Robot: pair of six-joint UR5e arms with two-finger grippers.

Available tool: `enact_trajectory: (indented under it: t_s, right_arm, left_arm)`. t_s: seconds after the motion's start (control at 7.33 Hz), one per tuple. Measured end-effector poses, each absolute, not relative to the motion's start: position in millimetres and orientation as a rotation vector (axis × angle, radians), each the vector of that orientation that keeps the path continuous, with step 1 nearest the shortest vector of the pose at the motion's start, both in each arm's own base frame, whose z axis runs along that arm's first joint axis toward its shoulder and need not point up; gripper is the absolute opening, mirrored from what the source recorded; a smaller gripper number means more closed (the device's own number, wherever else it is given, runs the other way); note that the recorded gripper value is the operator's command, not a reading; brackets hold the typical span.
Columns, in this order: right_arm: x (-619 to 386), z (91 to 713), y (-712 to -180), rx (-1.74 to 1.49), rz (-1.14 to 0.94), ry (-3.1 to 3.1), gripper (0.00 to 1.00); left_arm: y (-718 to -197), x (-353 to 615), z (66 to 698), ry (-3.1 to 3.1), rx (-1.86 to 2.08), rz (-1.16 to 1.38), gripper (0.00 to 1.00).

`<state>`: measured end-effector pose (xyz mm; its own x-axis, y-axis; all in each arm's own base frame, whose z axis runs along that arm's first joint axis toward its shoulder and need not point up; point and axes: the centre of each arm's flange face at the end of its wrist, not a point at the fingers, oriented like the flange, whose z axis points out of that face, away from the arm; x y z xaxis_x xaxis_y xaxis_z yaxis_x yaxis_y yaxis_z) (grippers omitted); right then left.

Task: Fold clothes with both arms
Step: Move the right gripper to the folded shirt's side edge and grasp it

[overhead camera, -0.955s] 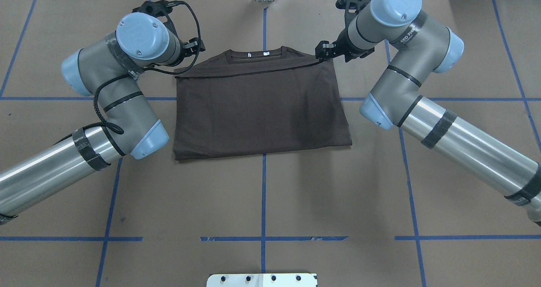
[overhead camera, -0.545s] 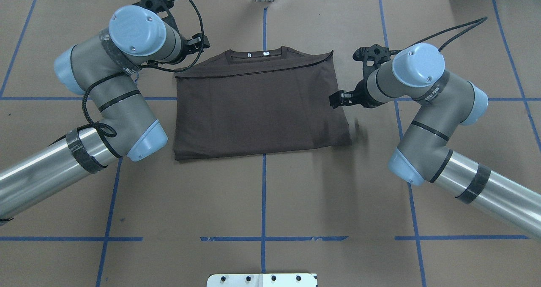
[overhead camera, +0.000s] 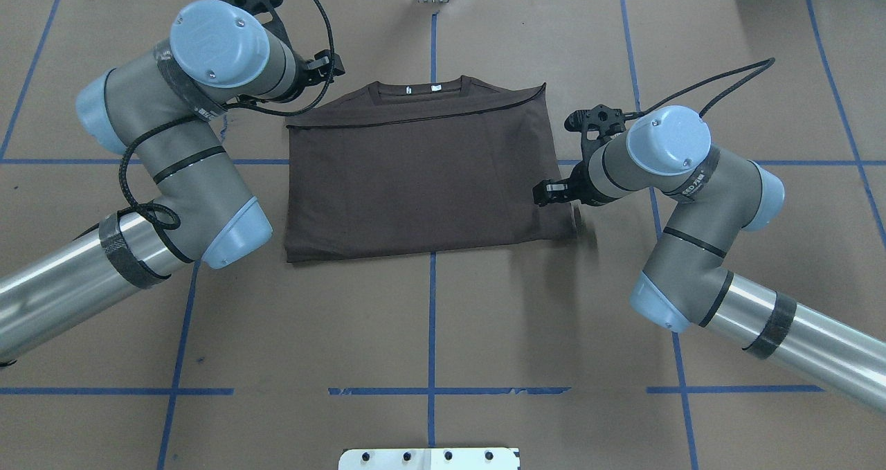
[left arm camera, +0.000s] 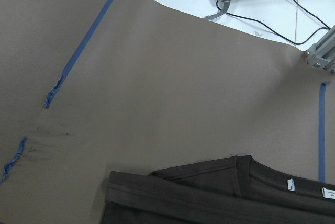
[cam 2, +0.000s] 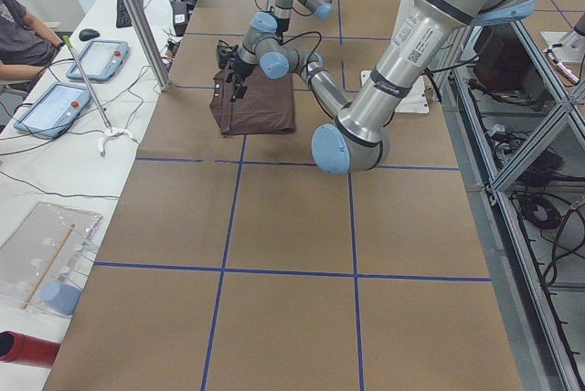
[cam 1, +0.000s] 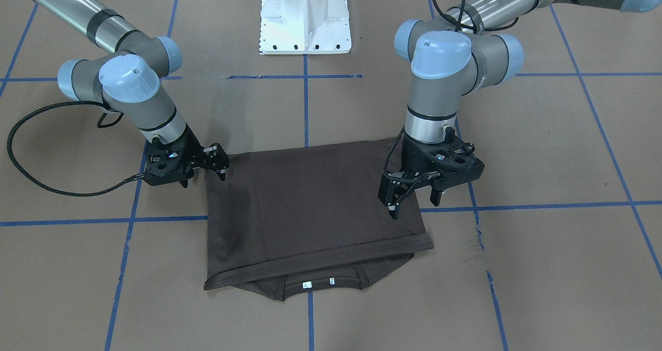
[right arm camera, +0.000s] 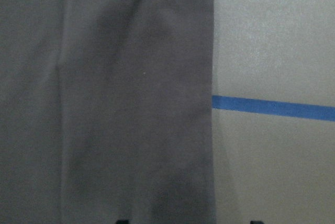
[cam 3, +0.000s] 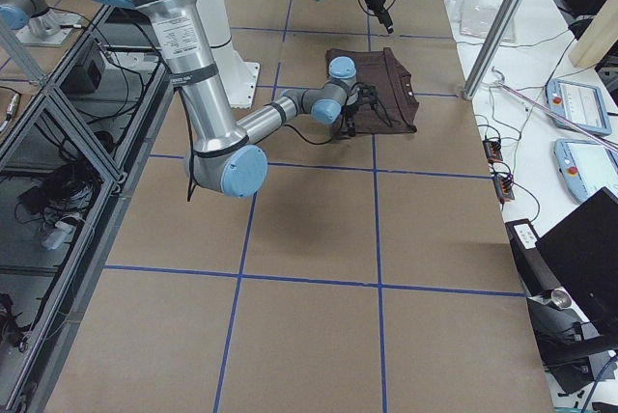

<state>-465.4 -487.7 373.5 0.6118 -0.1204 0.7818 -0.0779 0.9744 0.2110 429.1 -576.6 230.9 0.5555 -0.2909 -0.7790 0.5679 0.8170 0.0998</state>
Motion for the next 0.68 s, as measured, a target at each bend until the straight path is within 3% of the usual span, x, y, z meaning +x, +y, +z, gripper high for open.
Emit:
enact_trajectory:
  t_s: [0.68]
  right_arm:
    - [-464.0, 370.4, -478.1, 0.212, -0.045, -0.936, 0.59]
  left_arm:
    - [-573.8, 426.2, 224.0, 0.849, 0.366, -0.519, 1.0]
